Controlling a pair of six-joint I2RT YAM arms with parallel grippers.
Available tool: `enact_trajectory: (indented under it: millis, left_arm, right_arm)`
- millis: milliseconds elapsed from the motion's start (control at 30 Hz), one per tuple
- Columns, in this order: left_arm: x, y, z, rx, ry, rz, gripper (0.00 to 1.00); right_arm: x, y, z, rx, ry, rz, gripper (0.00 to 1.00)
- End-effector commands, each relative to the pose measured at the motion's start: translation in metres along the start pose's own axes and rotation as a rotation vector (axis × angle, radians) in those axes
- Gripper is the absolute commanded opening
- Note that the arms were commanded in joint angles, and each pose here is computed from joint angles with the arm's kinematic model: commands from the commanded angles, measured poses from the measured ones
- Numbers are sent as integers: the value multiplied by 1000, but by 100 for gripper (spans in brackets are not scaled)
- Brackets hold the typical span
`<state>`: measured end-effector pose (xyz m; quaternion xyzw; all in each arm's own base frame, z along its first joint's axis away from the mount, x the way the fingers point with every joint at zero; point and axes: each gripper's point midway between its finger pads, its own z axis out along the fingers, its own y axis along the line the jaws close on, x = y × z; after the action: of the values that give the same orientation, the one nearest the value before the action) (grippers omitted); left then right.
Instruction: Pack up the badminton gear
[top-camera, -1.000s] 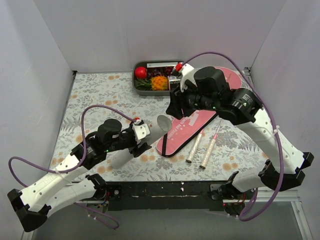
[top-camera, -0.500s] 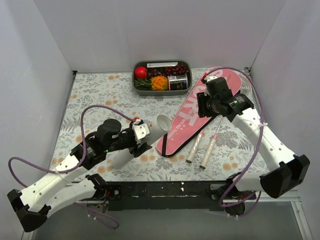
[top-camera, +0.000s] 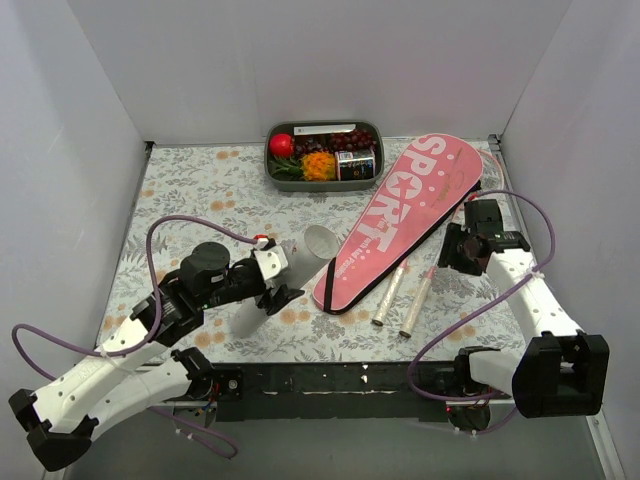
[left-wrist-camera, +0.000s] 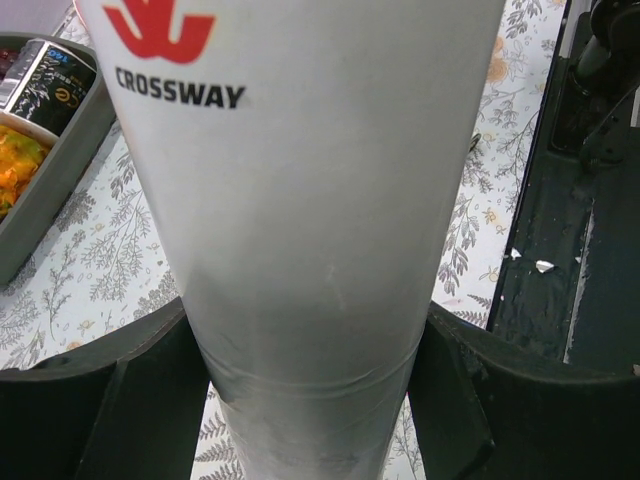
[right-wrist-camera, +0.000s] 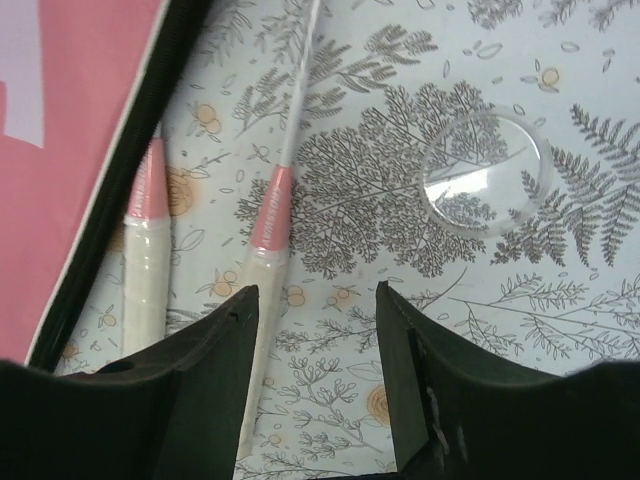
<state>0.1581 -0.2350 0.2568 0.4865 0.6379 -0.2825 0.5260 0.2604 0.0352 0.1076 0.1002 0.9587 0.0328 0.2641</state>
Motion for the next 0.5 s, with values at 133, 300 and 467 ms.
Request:
enact_trajectory:
  millis: [133,300,467]
  left_arm:
    - [-17,0,-2,-6,-76,-14,0]
    - [-15,-3,-4,-8,-106,-9,0]
    - [-20,0,-10,-37,-136,4,0]
  right_arm:
    - [-8,-36,4,62,-78,194,59]
    - [-2,-55,15,122,-88,285,58]
    - [-14,-54,27,101,-100,316,59]
